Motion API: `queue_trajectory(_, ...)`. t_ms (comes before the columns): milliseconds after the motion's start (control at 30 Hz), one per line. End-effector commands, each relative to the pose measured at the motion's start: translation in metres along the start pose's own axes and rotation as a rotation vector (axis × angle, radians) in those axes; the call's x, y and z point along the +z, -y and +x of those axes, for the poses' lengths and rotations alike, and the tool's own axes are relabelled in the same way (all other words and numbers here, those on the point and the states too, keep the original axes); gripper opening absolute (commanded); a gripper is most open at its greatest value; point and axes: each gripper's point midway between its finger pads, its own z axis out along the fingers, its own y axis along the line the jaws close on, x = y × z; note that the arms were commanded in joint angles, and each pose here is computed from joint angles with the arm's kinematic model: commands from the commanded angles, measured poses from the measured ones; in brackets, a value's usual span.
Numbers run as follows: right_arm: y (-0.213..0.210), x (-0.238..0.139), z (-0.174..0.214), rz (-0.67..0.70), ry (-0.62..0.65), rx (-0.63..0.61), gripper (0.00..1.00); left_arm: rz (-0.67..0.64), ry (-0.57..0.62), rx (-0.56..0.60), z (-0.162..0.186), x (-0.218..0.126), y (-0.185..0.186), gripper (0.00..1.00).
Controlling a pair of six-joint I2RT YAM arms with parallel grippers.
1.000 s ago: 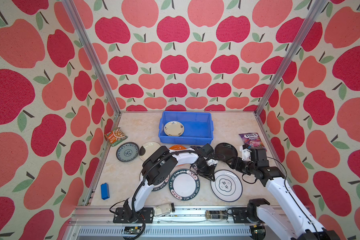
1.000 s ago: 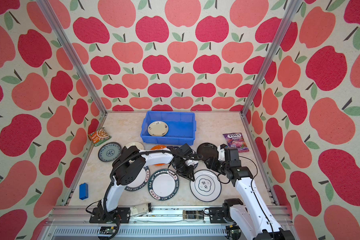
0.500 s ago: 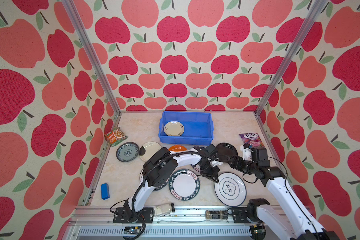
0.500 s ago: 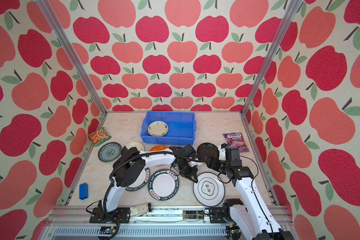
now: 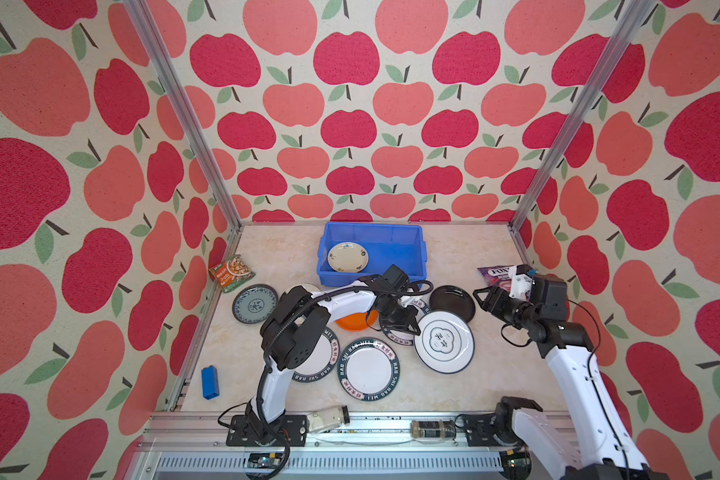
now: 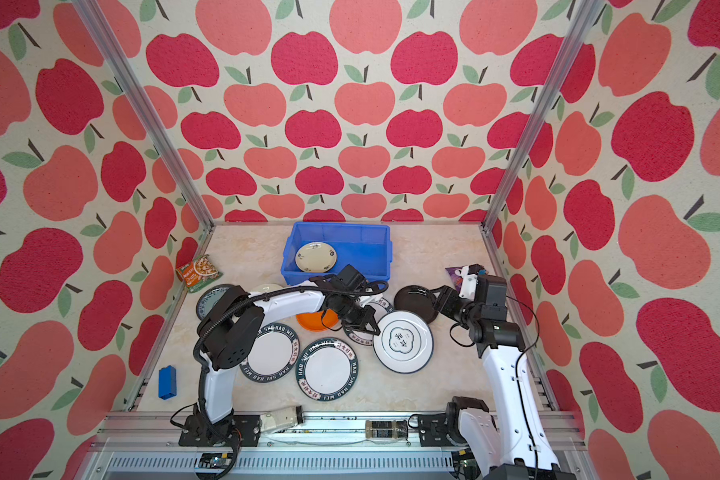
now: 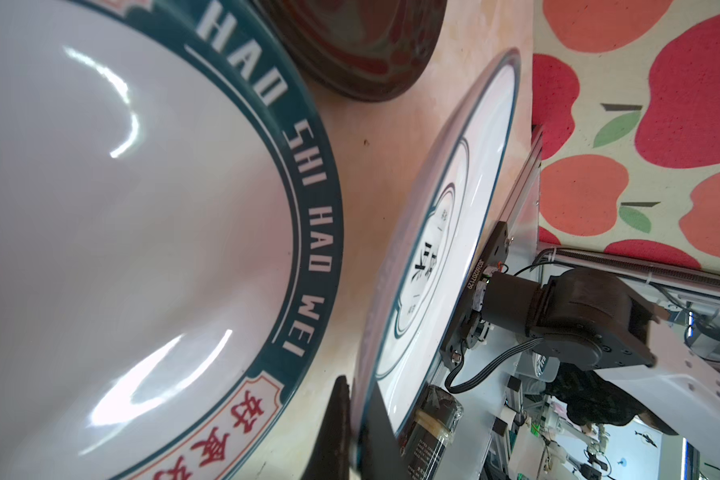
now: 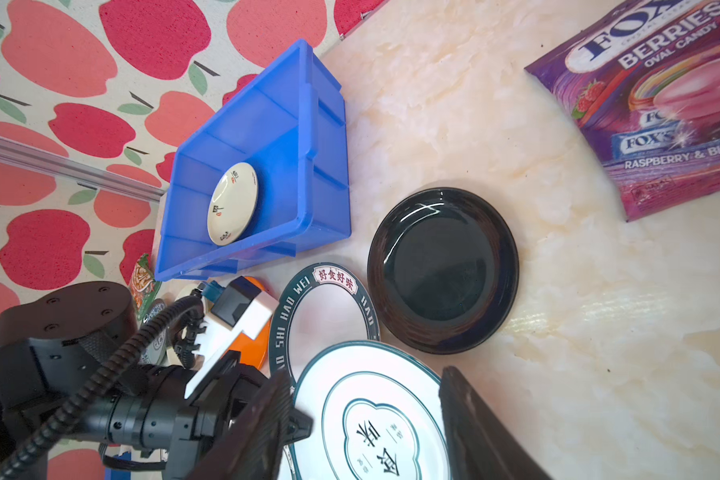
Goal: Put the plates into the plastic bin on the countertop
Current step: 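Carry the cloud-emblem plate with the left gripper over the blue bin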
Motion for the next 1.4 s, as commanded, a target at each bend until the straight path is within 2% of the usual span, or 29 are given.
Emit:
queue_trajectory(0,-0.015,-0.009,-0.025,-0.037,0.064,-0.02,0.61,0.06,0.083,0.094,-0.019,-0.036,0.04,0.0)
queue_trajectory(167,-0.028,-0.012,-0.049,-0.074,0.11,0.002,0.6,0.025,0.168,0.118,-0.039,-0.083,0.047,0.0)
queue_trajectory(267,-0.036,-0.01,-0.061,-0.102,0.123,0.02,0.6,-0.018,0.257,0.124,-0.057,-0.122,0.042,0.0)
queue_trajectory(467,-0.045,0.0,-0.084,-0.133,0.131,0.052,0.59,-0.164,0.475,0.085,-0.104,-0.208,0.001,0.0)
queue_trajectory(667,-0.05,0.012,-0.1,-0.132,0.121,0.059,0.59,-0.306,0.55,0.029,-0.146,-0.248,-0.055,0.0)
queue_trajectory(833,-0.047,0.027,-0.101,-0.119,0.087,0.074,0.59,-0.317,0.576,-0.022,-0.181,-0.259,-0.092,0.0)
queue_trajectory(967,-0.047,0.038,-0.101,-0.124,0.06,0.078,0.59,-0.319,0.555,-0.057,-0.198,-0.253,-0.11,0.0)
queue_trajectory(1367,-0.047,0.06,-0.101,-0.138,0.023,0.087,0.59,-0.202,0.474,-0.163,-0.206,-0.212,-0.138,0.0)
